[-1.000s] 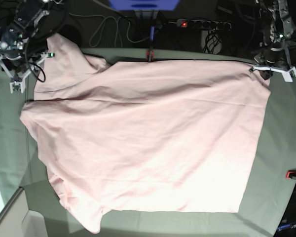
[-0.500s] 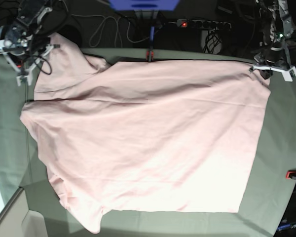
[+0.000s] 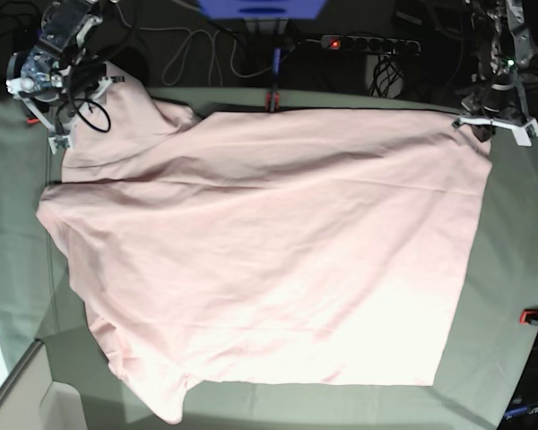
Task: Layout the t-shirt on the table in an organized manner, then fold the t-shirt properly
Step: 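Grasp the shirt corner nearest the right gripper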
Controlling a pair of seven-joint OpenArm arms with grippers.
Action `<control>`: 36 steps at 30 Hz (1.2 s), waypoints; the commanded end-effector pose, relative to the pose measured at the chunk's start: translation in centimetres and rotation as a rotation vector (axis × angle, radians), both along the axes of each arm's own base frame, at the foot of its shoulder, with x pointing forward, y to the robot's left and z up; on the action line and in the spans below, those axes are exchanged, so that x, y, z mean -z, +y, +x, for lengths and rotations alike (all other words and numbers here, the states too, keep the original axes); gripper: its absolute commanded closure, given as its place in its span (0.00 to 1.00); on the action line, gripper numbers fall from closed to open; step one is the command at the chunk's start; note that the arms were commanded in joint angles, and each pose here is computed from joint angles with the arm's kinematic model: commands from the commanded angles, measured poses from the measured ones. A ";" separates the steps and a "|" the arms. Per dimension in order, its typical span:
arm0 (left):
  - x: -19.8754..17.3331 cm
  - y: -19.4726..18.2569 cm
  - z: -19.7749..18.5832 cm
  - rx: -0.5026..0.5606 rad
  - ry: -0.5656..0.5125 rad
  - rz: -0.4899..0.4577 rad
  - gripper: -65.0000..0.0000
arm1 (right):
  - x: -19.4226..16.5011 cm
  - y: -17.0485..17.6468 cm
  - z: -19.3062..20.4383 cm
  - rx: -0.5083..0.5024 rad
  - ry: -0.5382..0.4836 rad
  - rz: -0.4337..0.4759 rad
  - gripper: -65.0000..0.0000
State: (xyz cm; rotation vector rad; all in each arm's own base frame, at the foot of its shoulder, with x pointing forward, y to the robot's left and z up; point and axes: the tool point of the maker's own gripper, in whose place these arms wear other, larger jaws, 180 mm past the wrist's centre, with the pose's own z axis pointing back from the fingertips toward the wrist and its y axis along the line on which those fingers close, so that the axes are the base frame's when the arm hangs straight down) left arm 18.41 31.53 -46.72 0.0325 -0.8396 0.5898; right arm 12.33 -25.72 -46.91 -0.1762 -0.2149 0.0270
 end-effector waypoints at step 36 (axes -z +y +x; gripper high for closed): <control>-4.5 0.1 3.0 0.035 -0.129 0.054 1.00 | -7.3 -1.1 -0.2 -0.025 -0.206 -0.088 1.00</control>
